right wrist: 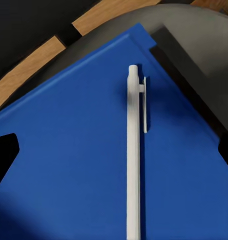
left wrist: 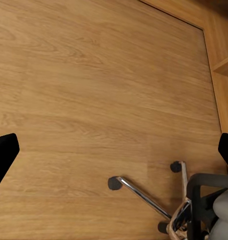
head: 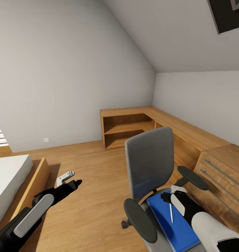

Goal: In the bedroom, organize the workspace by keeping the computer under the desk, ensuring the monitor is on the desk, placing the keyboard on the desk next to the monitor, placing the mouse on the desk next to the keyboard, moving the folder from the swivel chair onto the desk next to the mouse, stacking the notebook on top of the folder with the pen on top of the notebook, and positioning the swivel chair next to the desk.

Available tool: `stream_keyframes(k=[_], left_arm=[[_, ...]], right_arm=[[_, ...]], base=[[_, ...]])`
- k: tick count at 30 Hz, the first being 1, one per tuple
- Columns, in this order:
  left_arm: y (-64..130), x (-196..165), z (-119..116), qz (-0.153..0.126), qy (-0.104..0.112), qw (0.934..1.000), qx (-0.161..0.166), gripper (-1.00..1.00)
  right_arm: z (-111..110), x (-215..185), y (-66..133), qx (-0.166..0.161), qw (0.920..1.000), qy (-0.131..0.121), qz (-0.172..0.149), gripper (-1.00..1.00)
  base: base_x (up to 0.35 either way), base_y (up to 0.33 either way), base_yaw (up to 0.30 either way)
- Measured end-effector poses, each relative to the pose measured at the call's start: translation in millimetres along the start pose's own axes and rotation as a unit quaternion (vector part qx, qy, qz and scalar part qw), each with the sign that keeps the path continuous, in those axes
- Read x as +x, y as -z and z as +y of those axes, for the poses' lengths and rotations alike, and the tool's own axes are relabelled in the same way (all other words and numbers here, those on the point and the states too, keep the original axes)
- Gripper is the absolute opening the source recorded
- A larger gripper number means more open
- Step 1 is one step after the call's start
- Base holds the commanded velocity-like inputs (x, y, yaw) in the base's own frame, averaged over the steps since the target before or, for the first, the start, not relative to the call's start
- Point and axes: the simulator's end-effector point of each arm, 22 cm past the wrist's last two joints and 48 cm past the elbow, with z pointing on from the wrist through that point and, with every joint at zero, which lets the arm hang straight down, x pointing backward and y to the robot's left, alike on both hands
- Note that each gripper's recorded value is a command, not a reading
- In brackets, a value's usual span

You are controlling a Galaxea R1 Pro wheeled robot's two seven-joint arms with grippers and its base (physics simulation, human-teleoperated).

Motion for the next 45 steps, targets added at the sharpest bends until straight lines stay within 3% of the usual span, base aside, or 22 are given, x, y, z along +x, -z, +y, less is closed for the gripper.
stream_keyframes(k=[25,45], left_arm=[[0.0,-0.1,0.5,0.000,0.000,1.0000,-0.001,1.00],[-20.9,26.5,17.3,-0.001,0.001,1.0000,-0.001,1.00]], right_arm=[[-7.4,1.4,-0.2,0.017,0.9999,0.001,0.002,1.00],[-7.4,25.9,-29.1,0.016,0.9999,0.001,0.001,1.00]], base=[[0.000,0.000,0.000],[0.000,0.000,0.000]])
